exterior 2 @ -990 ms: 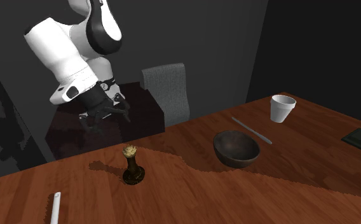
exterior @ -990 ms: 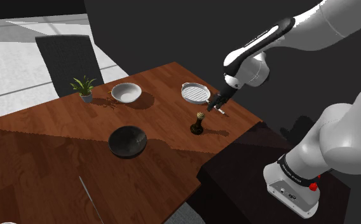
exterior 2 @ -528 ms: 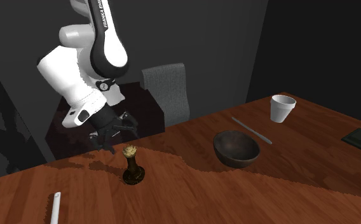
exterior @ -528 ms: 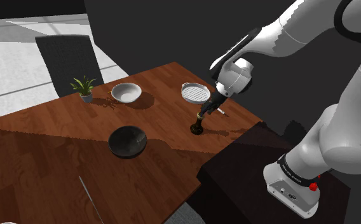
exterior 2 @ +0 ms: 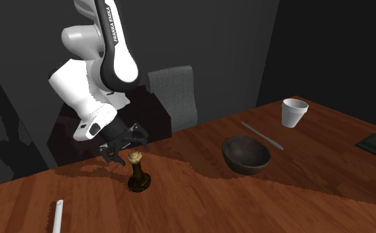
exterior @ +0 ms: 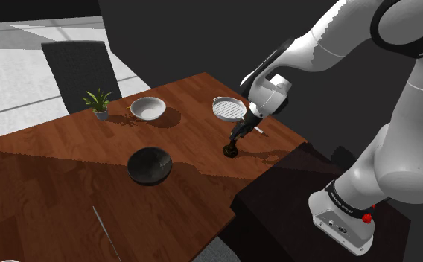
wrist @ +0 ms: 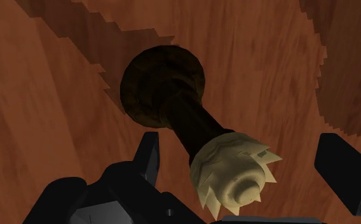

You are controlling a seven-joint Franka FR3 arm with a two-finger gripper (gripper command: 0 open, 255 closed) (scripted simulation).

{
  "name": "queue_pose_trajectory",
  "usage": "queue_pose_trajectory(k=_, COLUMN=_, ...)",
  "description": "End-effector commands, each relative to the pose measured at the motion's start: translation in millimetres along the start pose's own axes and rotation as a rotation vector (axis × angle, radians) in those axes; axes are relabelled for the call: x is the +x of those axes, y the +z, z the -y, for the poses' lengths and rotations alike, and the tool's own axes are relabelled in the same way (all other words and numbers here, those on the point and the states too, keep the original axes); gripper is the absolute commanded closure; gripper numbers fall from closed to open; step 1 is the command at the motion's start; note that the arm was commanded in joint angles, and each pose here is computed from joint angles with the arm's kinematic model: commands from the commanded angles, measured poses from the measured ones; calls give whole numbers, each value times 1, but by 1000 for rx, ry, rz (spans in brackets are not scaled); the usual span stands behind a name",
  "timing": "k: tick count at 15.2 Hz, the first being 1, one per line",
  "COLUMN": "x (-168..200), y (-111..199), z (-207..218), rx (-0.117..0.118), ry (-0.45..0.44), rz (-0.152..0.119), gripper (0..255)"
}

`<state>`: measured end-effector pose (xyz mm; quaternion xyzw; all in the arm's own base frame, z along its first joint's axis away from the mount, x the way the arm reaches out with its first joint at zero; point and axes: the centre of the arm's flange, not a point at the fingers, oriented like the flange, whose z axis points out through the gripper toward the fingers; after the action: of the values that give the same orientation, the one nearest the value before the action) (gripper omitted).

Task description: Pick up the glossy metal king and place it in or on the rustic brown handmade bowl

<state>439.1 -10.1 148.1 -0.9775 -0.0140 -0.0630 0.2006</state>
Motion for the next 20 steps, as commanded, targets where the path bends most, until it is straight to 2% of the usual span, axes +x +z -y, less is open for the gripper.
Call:
queue_pose_trajectory(k=1, x=0, y=1, z=0, rx=0, ry=0, rz=0, gripper=0)
queue_pose_trajectory(k=4, x=0, y=1, z=0, rx=0, ry=0, rz=0, gripper=0)
queue_pose_trajectory(k=5, x=0, y=1, z=0, rx=0, ry=0, rz=0, gripper=255)
queue_pose_trajectory(k=14, x=0, y=1, z=0, rx=0, ry=0, rz=0, gripper=255)
queue_pose_trajectory(k=20, x=4, y=-28, z=12, rx=0, ry=0, rz=0, gripper=255)
